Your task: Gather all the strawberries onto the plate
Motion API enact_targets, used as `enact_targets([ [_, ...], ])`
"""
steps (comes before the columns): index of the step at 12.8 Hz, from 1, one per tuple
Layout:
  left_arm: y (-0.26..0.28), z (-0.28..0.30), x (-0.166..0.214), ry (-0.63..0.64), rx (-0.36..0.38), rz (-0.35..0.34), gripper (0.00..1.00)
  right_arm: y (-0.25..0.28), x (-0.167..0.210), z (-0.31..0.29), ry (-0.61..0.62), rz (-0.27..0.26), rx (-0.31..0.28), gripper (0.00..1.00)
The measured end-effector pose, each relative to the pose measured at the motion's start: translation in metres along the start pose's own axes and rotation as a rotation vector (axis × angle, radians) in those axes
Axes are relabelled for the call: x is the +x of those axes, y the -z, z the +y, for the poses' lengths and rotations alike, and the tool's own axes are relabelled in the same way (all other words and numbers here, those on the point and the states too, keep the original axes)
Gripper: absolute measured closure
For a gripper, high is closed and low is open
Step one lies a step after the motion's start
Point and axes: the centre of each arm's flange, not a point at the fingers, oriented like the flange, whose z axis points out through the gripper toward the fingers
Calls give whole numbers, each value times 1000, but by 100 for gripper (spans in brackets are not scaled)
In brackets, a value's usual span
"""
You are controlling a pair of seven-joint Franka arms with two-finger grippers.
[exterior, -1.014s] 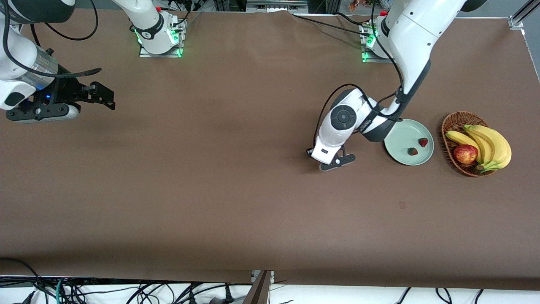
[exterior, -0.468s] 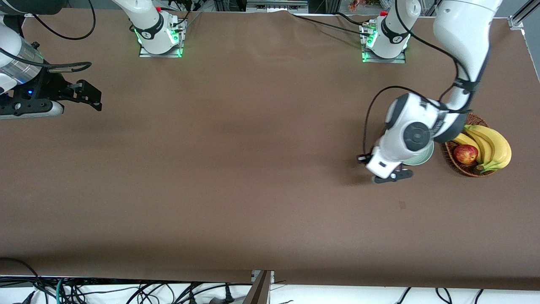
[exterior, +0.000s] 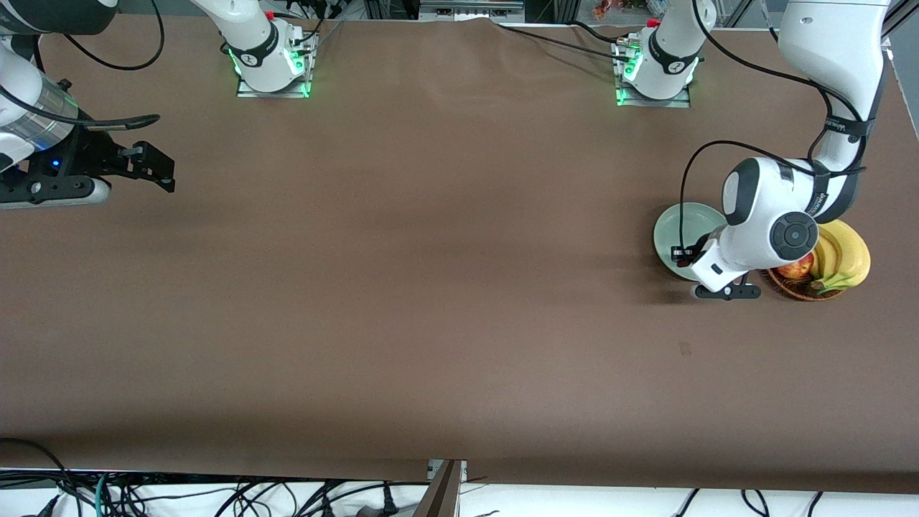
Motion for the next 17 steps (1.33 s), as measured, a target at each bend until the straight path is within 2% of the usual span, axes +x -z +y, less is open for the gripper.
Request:
enact_targets([
  [4, -39, 3, -21, -23, 1, -18, 66, 0, 0, 0, 0, 0, 0, 0],
  [5, -40, 4, -22, -42, 1, -19, 60, 0, 0, 0, 0, 0, 0, 0],
  [8, -26, -2, -22, -70, 3, -17, 28, 0, 0, 0, 0, 0, 0, 0],
  [11, 28, -7, -21, -71, 4, 10, 0, 0, 0, 0, 0, 0, 0, 0],
  [14, 97, -11, -30, -74, 7, 81, 0, 0, 0, 0, 0, 0, 0, 0],
  [17, 159, -3, -42, -92, 10, 78, 0, 0, 0, 0, 0, 0, 0, 0],
])
